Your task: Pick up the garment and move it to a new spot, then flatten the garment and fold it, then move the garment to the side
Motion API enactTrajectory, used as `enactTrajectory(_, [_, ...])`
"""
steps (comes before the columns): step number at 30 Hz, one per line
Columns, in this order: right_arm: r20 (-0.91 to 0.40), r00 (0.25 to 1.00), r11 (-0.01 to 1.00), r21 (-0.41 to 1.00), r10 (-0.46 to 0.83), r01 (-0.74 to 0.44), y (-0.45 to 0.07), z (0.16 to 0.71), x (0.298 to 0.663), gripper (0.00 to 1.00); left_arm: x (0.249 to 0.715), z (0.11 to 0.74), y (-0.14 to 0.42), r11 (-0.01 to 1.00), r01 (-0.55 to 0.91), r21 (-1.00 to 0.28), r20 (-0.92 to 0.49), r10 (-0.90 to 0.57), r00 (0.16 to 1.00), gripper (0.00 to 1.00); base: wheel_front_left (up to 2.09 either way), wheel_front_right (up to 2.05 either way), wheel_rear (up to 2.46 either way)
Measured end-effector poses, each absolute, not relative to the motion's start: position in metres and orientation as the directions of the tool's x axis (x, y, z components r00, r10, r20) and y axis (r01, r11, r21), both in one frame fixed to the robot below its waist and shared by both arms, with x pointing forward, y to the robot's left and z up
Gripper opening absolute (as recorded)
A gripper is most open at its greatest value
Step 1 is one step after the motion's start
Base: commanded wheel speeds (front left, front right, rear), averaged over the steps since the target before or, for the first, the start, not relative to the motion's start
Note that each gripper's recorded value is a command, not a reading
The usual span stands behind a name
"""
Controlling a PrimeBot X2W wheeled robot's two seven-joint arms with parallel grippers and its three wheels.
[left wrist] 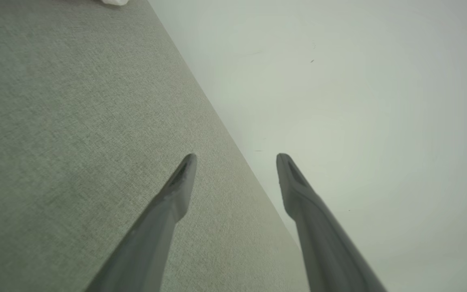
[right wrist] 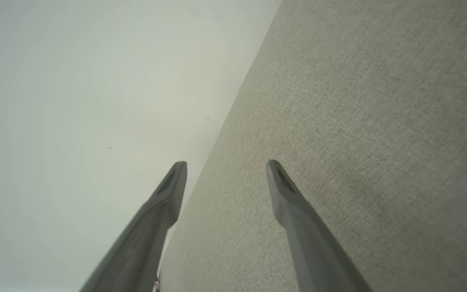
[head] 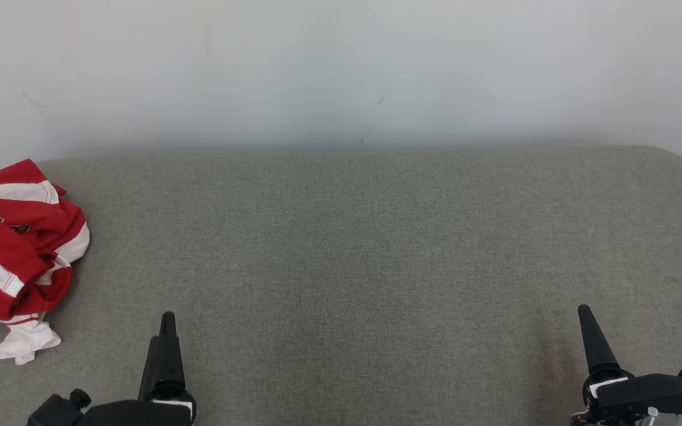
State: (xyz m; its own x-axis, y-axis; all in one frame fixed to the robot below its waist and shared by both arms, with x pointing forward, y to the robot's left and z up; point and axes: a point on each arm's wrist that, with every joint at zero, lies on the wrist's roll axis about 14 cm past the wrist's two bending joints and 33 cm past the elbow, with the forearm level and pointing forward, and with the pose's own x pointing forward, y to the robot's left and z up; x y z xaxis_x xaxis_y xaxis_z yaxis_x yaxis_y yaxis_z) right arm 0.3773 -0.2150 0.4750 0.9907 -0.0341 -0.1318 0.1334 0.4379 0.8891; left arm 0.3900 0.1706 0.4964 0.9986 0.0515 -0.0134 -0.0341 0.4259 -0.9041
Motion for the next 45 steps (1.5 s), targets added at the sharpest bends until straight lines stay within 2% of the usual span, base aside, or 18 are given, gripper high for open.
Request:
enactTrajectory(9, [-0.12, 0.993, 0.569, 0.816, -0.014, 0.106, -0.203, 0.478, 0.378, 1.0, 0.385, 0.496, 0.171, 0.56, -0.052, -0.827, -0.023, 0.059, 0.998, 1.0, 0.0, 0.0, 0.0])
enactTrajectory(25, [-0.094, 0.996, 0.792, 0.608, 0.0, 0.057, -0.192, 0.48, 0.375, 1.0, 0.377, 0.5, 0.179, 0.811, -0.082, -0.579, -0.007, 0.096, 0.995, 1.0, 0.0, 0.0, 0.0])
enactTrajectory(45, [-0.034, 0.998, 0.91, 0.414, 0.053, -0.034, -0.172, 0.489, 0.372, 1.0, 0.374, 0.508, 0.185, 0.928, -0.089, -0.362, 0.042, 0.111, 0.993, 1.0, 0.0, 0.0, 0.0])
